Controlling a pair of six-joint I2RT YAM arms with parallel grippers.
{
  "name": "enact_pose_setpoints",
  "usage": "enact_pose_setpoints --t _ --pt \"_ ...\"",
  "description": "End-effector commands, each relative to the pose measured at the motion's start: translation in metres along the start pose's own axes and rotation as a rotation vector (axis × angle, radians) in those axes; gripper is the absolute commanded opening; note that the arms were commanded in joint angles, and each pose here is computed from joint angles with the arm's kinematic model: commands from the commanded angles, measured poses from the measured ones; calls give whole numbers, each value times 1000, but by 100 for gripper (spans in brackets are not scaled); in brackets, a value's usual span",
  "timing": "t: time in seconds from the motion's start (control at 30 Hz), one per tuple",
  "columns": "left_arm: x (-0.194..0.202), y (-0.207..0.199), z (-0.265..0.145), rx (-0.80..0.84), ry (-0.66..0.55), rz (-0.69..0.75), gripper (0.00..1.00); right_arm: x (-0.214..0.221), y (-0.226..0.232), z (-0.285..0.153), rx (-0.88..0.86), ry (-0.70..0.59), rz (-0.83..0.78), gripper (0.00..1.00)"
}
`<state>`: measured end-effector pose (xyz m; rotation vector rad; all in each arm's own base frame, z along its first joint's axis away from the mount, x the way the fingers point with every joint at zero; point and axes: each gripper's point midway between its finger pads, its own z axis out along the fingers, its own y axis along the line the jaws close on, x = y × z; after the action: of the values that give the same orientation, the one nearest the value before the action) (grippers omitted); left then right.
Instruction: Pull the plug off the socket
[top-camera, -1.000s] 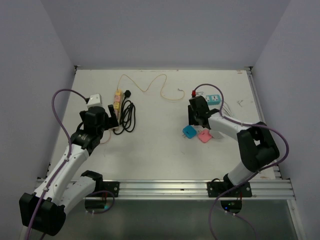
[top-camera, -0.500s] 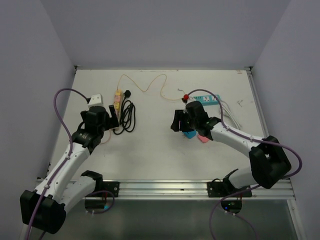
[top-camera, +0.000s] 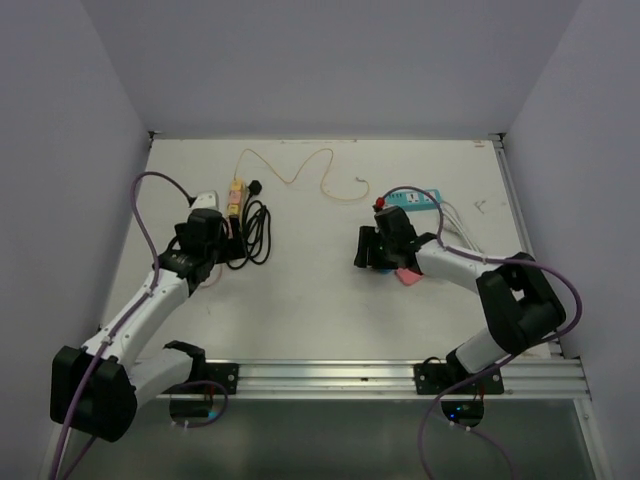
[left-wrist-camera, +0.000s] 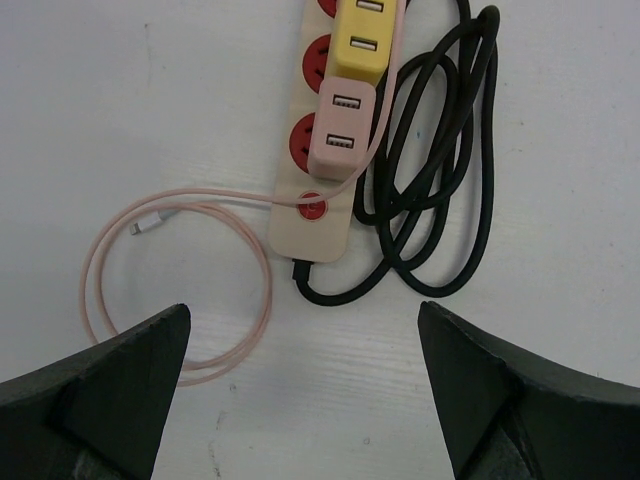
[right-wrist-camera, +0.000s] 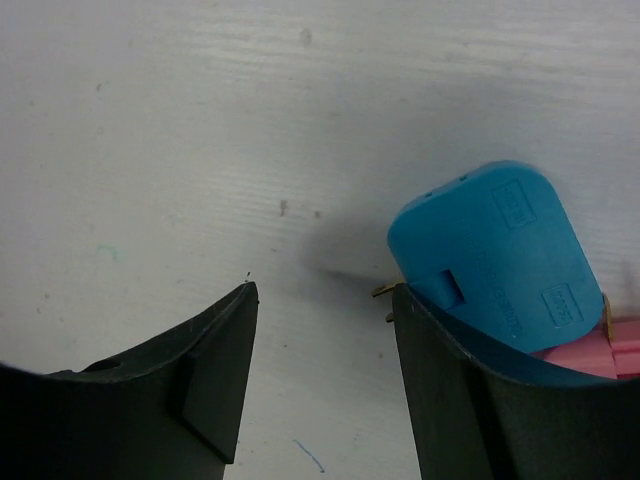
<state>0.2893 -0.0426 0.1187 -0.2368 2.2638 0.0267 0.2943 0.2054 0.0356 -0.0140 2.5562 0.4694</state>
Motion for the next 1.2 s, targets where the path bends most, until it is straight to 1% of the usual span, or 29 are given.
enact_pose_setpoints --t 0.0,0.03,0.13,0.2,0.23,0.27,0.37,0.4,0.53,0.63,0.73,0.8,0.83,0.97,1.03,1.07,1.13,1.17 --pt "-23 -13 7 35 -34 -2 100 -7 -36 -4 121 -34 23 61" --pt "-26 -14 10 31 -34 -4 99 -13 -49 -7 154 -55 46 61" --pt "-36 -17 23 -3 -21 3 99 -16 -66 -17 202 -83 79 61" --pt "-48 -21 35 -25 -23 16 100 -26 -61 -27 176 -130 81 62" --pt "-47 -21 45 -43 -5 30 100 -22 -53 -28 133 -121 78 62" --pt "-60 -25 48 -46 -25 29 99 -25 -47 -31 99 -137 79 63" --pt "-74 -28 69 -92 -17 66 100 -28 -32 -43 19 -173 77 64" --pt "-77 -26 74 -117 -15 86 100 -32 -30 -50 6 -197 79 64" --pt "-78 -27 103 -156 39 119 99 -27 -16 -66 -78 -209 63 65" --pt "-65 -31 125 -152 101 140 98 -23 -10 -77 -118 -222 50 66" --pt "-47 -36 135 -127 161 136 95 -22 -7 -86 -143 -242 42 66" --pt "-36 -38 135 -119 195 100 92 -21 -4 -89 -166 -252 39 66" --pt "-27 -39 132 -111 218 86 90 -21 0 -92 -183 -258 34 66" --pt "-8 -57 118 -36 253 -28 76 -20 4 -93 -199 -261 24 66" --pt "8 -73 108 20 280 -42 73 -17 5 -92 -210 -256 24 67" --pt "14 -79 105 24 289 -77 72 -16 6 -92 -213 -258 23 67" --pt "30 -101 93 81 310 -72 71 -13 7 -90 -219 -254 24 67" --pt "34 -111 88 96 314 -106 71 -11 8 -90 -225 -249 22 67"
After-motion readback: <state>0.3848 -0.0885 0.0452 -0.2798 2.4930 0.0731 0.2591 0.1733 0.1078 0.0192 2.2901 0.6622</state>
